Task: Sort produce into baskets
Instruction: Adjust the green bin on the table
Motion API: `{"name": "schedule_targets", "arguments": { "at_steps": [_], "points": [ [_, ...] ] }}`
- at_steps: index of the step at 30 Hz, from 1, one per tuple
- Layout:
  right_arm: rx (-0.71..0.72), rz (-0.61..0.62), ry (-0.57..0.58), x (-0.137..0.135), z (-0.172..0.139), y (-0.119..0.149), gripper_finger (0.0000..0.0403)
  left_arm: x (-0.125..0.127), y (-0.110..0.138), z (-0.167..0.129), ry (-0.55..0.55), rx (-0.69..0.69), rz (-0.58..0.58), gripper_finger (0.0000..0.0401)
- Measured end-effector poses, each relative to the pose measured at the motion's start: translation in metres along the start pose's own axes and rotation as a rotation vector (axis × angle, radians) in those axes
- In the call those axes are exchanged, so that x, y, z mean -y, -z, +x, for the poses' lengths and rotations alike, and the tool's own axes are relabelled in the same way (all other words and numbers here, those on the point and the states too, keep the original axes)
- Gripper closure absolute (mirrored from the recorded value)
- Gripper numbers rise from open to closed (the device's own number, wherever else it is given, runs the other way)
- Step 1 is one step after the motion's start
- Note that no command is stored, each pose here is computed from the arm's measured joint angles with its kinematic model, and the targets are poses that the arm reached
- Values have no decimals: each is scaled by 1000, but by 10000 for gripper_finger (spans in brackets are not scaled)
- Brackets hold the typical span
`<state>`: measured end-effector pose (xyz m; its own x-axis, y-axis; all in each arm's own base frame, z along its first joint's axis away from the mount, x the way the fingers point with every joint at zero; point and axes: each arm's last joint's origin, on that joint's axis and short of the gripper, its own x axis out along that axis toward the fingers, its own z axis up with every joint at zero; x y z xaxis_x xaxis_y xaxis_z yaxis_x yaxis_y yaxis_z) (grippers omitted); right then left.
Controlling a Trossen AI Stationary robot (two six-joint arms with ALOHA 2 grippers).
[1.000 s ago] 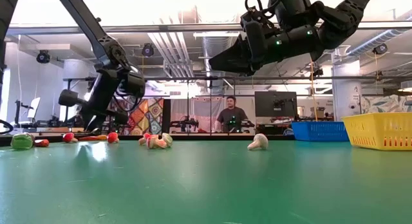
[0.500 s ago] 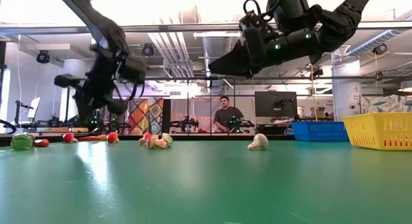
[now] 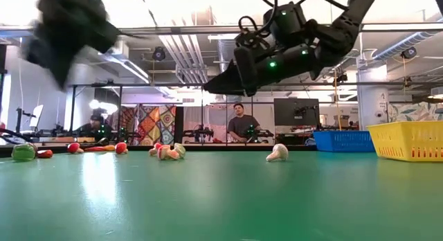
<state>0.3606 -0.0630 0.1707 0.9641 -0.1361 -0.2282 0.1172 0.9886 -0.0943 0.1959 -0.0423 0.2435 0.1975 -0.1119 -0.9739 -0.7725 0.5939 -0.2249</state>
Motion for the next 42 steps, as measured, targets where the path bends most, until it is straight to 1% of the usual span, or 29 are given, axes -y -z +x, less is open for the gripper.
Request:
{"name": "schedule_targets", "arguments": {
  "at_steps": [2,3,5,7,10,13,19,22,27,31,34,38,42],
  "points": [
    [8,0,1,0,3,-3,207,11,28,-1,48,-109,-47,398],
    [7,0,1,1,4,-4,207,15,42,-1,56,-164,-73,395],
    [29,-1,3,1,6,-10,207,22,67,0,60,-256,-124,384],
    [41,3,4,2,7,-15,207,25,88,1,34,-315,-160,369],
    [50,17,4,3,11,-23,207,24,108,2,-18,-343,-208,347],
    [37,25,0,2,14,-30,207,25,119,4,-50,-352,-228,326],
    [-13,19,-15,-1,16,-32,207,28,128,15,-117,-403,-166,278],
    [-29,15,-21,-3,16,-30,207,30,129,22,-142,-403,-127,263],
    [-77,12,-31,-6,16,-25,207,33,130,34,-194,-397,-85,257],
    [-104,11,-43,-9,16,-23,207,34,129,44,-230,-400,9,257],
    [-141,9,-54,-13,15,-20,207,31,127,49,-277,-405,72,255],
    [-182,6,-69,-17,15,-16,207,26,122,53,-362,-414,118,242],
    [-211,4,-79,-20,14,-13,207,28,121,58,-347,-434,205,226]
  ]
}}
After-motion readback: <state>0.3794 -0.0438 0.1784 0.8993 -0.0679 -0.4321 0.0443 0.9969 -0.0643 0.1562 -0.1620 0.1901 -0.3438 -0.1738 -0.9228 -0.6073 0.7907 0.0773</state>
